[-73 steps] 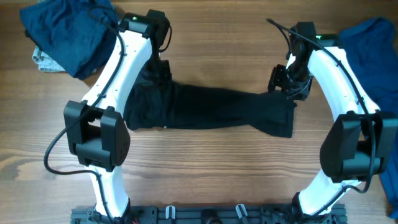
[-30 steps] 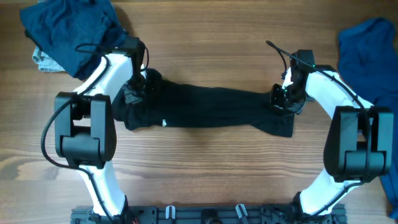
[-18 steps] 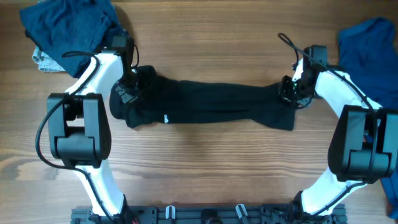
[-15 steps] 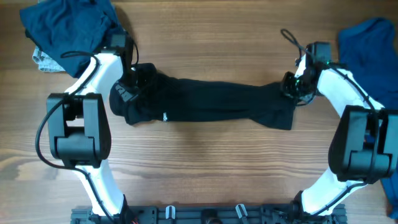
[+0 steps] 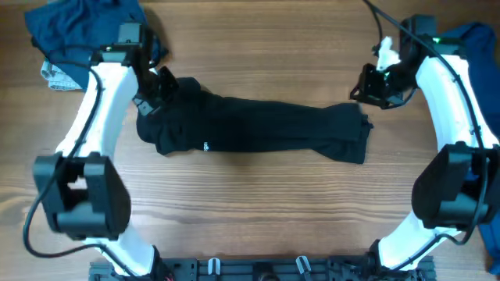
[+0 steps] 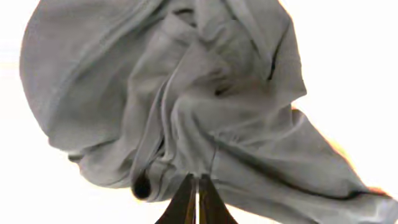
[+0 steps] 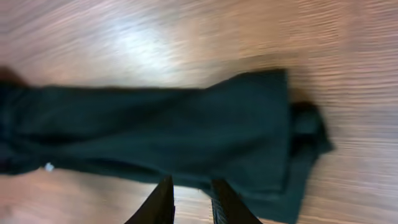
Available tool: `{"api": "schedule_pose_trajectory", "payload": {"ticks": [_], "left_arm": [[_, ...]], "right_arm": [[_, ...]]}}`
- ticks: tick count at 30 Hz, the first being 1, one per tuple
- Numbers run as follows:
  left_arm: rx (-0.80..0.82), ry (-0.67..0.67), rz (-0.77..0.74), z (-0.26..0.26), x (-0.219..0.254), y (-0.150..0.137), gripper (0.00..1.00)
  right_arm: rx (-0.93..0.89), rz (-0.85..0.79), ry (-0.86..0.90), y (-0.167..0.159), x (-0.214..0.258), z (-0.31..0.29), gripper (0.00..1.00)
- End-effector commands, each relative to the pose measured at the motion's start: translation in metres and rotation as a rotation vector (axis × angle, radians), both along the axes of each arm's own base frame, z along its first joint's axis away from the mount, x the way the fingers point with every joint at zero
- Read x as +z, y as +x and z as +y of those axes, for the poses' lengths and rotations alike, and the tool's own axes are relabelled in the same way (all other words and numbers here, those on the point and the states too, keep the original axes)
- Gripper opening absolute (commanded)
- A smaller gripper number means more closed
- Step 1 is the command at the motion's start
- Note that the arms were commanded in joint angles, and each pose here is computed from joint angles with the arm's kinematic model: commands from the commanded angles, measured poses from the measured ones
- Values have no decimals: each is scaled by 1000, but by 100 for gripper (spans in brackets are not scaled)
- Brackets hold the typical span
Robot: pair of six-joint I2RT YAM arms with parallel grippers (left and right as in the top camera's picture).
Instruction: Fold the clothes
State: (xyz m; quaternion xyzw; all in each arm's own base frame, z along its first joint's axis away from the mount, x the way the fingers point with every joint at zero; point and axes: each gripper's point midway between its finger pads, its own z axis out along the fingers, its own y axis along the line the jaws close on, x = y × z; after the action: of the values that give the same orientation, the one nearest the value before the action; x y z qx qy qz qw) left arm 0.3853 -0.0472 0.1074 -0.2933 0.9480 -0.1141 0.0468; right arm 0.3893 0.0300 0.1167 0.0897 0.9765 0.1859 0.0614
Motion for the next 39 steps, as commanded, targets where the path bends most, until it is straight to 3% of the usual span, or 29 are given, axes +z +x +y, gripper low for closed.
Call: {"api": "schedule_pose_trajectory", "payload": {"ticks": [1, 12, 20, 25, 31, 36, 39], "left_arm": [[-39, 41, 37, -6, -8, -6, 4], [-209, 37, 73, -77, -61, -7, 5], [-126, 235, 57, -23, -87, 15, 7], [-48, 438, 32, 31, -81, 25, 6], [23, 523, -33, 62, -73, 42, 4], [52, 597, -85, 75, -45, 45, 4], [165, 553, -157, 74, 0, 35, 4]], "right_arm": [[72, -8, 63, -8, -12, 28, 21], [3, 42, 81, -30, -82, 52, 20], [-152, 103, -142, -40, -106, 12, 21], [-151, 95, -162, -39, -107, 9, 21], [-154, 99, -201, -41, -108, 2, 21], [-160, 105, -235, -43, -109, -4, 21], [-161, 114, -241, -45, -109, -5, 22]]}}
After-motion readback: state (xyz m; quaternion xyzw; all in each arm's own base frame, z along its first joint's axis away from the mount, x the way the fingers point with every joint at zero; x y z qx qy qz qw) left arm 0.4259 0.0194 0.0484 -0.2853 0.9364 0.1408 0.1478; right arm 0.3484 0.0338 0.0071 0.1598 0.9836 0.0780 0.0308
